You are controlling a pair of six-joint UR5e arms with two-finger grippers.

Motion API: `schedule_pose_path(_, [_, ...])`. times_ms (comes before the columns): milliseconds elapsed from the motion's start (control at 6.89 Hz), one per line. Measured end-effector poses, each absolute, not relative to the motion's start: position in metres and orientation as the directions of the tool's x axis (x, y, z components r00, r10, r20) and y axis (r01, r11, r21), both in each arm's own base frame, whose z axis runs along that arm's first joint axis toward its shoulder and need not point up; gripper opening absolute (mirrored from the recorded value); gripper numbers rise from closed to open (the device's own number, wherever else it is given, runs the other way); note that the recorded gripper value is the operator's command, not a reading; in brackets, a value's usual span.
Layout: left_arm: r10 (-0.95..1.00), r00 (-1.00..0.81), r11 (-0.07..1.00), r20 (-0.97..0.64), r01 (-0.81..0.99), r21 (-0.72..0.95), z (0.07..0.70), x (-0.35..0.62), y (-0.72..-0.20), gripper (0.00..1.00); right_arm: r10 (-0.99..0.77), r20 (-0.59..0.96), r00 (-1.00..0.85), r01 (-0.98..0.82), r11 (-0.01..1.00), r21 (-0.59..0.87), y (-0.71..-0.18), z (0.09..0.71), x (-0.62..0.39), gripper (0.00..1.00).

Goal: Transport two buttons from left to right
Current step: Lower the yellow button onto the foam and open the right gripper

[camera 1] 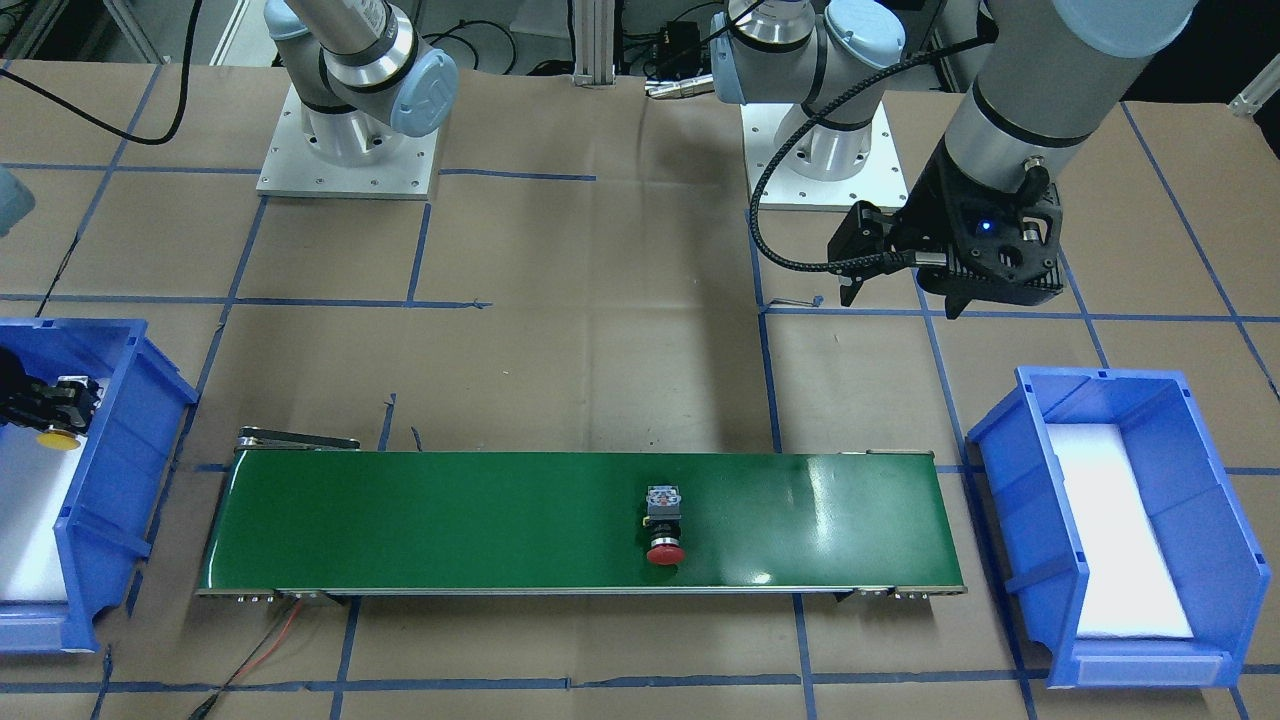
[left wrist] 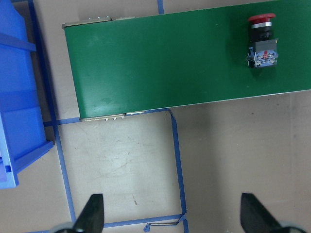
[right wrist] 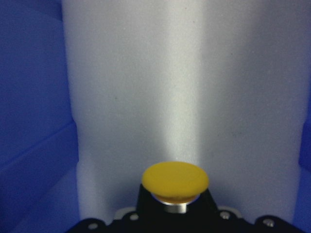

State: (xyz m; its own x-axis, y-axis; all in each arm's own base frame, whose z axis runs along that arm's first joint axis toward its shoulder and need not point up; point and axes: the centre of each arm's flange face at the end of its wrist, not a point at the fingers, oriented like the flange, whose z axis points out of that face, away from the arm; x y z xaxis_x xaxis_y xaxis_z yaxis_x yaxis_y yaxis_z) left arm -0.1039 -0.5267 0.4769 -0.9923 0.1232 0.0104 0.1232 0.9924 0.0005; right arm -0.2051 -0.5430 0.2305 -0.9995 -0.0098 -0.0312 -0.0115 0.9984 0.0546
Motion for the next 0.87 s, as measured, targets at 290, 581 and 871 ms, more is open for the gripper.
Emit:
schedule_pose_path(290, [0.123, -0.992, 0.992, 0.010, 0.123, -0.001, 0.4774, -0.1039, -0.5268, 1.00, -0.006, -0.033, -0.999, -0.008, 0.997, 0.076, -0.5395, 0.2217, -0.2053, 0.76])
schedule_pose_path(581, [0.123, -0.992, 0.992, 0.010, 0.123, 0.000, 0.4771, -0.1039, -0.5271, 1.00, -0.005, -0.028, -1.000, -0.008, 0.997, 0.082, -0.5393, 0.2197, -0.2064, 0.80])
schedule_pose_path(871, [0.122, -0.992, 0.993, 0.010, 0.122, 0.000, 0.4774, -0.1039, -0.5274, 1.00, -0.004, -0.022, -1.000, -0.006, 0.997, 0.076, -0.5412, 0.2236, -0.2079, 0.85])
